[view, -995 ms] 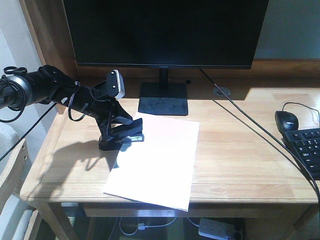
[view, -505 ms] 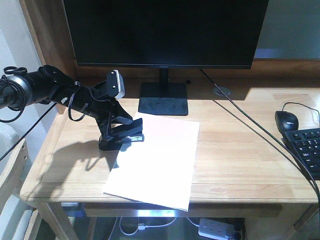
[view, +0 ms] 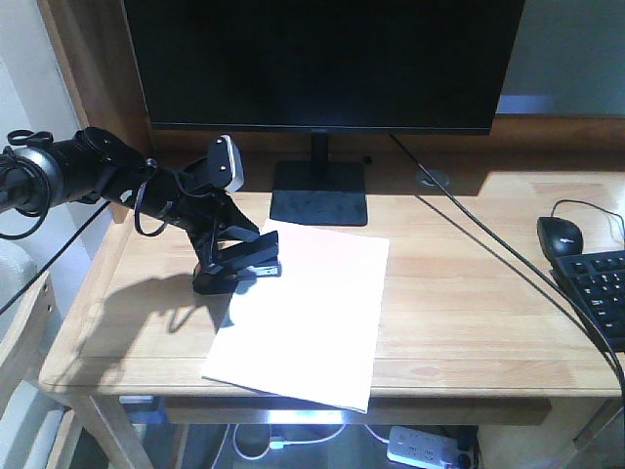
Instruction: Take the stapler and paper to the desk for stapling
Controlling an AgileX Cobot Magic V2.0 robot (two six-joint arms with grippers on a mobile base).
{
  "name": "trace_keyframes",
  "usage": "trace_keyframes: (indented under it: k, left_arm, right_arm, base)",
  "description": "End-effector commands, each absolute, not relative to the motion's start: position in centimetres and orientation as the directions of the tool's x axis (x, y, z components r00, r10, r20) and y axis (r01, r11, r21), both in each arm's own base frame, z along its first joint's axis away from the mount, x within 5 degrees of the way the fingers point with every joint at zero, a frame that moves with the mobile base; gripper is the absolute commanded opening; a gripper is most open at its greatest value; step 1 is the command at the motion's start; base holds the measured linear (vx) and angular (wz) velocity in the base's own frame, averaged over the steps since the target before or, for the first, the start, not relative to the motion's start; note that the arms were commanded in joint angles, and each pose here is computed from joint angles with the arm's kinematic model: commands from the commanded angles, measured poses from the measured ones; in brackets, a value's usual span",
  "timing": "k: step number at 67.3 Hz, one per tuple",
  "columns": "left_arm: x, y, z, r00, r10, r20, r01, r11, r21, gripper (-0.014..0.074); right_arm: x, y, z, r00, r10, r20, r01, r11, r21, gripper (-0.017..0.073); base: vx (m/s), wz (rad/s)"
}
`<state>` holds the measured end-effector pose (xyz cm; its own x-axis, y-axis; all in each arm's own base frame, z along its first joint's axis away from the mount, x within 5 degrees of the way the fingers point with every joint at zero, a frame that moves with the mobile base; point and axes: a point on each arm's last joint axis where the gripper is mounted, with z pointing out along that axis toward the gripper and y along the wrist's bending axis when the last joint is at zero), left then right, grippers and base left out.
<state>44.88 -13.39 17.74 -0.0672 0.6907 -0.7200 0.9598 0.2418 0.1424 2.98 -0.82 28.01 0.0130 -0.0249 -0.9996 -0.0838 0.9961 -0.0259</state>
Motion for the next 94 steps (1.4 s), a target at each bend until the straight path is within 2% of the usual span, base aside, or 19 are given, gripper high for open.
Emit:
trace_keyframes:
  k: [1, 29, 42, 61, 94]
  left_arm:
    - [45.0, -14.1, 21.6, -0.070, 0.636, -0.769, 0.932, 0.317, 0.177, -0.0006]
    - [45.1, -15.8, 18.5, -0.094, 0.662, -0.744, 0.947, 0.290, 0.139, -0.0006]
    - [45.5, -15.8, 16.8, -0.155, 0.673, -0.723, 0.934, 0.338, 0.115, -0.0006]
    - [45.3, -15.7, 14.8, -0.179, 0.715, -0.675, 0.948, 0.308, 0.075, -0.0006]
    - [45.0, -15.6, 14.6, -0.166, 0.734, -0.659, 0.958, 0.278, 0.068, -0.0006]
  right_arm:
    - [2.6, -0.8, 29.3, 0.105, -0.034, -0.994, -0.093, 0.995, -0.044, 0.0559]
    - [2.6, -0.8, 29.3, 0.105, -0.035, -0.994, -0.092, 0.995, -0.045, 0.0559]
    - [2.6, -0.8, 29.3, 0.105, -0.035, -0.994, -0.092, 0.995, -0.045, 0.0559]
    - [2.6, -0.8, 29.3, 0.105, -0.035, -0.994, -0.092, 0.995, -0.045, 0.0559]
    - [2.6, -0.8, 29.3, 0.105, -0.035, -0.994, -0.092, 0.995, -0.045, 0.0559]
  base:
    - [0.00, 0.00]
    - [0.00, 0.00]
    - [0.00, 0.00]
    - [0.00, 0.00]
    - [0.00, 0.00]
